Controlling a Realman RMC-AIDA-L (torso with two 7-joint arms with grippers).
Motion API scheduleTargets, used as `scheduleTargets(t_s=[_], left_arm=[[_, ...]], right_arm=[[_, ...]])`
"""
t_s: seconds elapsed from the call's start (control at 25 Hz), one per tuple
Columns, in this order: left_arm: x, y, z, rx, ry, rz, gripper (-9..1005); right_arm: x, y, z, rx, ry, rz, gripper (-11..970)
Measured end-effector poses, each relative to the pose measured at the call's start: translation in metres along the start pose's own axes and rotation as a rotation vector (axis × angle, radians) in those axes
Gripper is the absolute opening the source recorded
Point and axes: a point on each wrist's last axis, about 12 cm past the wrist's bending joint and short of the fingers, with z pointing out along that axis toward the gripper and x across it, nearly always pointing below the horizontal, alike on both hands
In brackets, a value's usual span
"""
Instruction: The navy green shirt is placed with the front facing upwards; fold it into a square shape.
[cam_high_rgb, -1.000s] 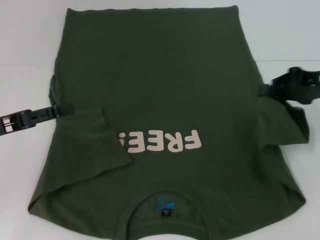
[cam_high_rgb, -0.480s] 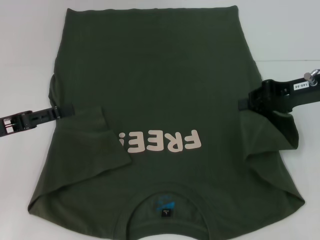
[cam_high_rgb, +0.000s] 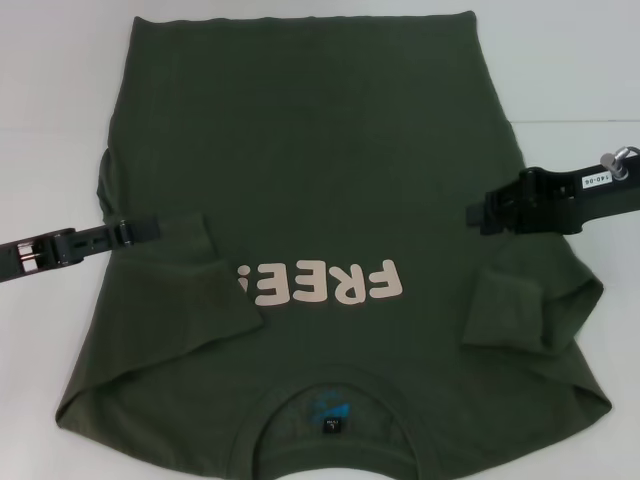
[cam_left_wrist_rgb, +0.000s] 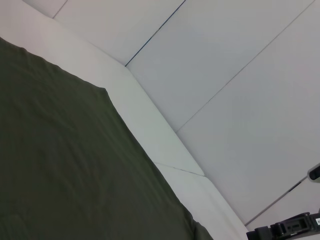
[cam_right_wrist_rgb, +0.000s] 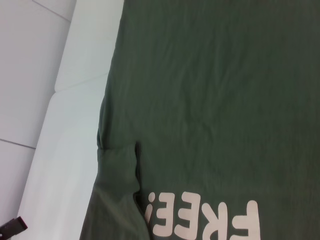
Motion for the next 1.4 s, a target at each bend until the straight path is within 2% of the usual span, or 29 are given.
scheduleTargets(t_s=[0.28, 0.48, 0.56, 0.6, 0.8, 1.04, 1.24, 1.4], left_arm=[[0.000, 0.000, 0.000, 0.002, 0.000, 0.001, 889], [0.000, -0.001, 0.000, 0.004, -0.002, 0.001, 889], [0.000, -0.001, 0.000, 0.004, -0.002, 0.001, 889], [0.000, 0.000, 0.000, 0.004, -0.002, 0.000, 889], [0.000, -0.001, 0.000, 0.005, -0.002, 0.000, 888], [0.000, -0.002, -0.001, 0.016, 0.006, 0.003, 888], [0.002, -0.003, -0.001, 0.022, 0.010, -0.001, 888], [0.002, -0.004, 0.000, 0.032, 0.015, -0.001, 889]], right_arm=[[-0.002, 0.000, -0.003, -0.007, -0.010, -0.011, 381], [-0.007, -0.006, -0.024, 0.021, -0.004, 0.009, 628], [-0.010, -0.012, -0.042, 0.075, 0.007, 0.033, 634], [-0.010, -0.012, -0.042, 0.075, 0.007, 0.033, 638], [-0.018, -0.016, -0.064, 0.264, 0.047, 0.031, 654], [-0.022, -0.006, -0.052, 0.356, 0.128, -0.019, 618], [-0.027, 0.002, -0.037, 0.493, 0.200, -0.095, 587], [-0.029, 0.004, -0.034, 0.557, 0.217, -0.116, 563]])
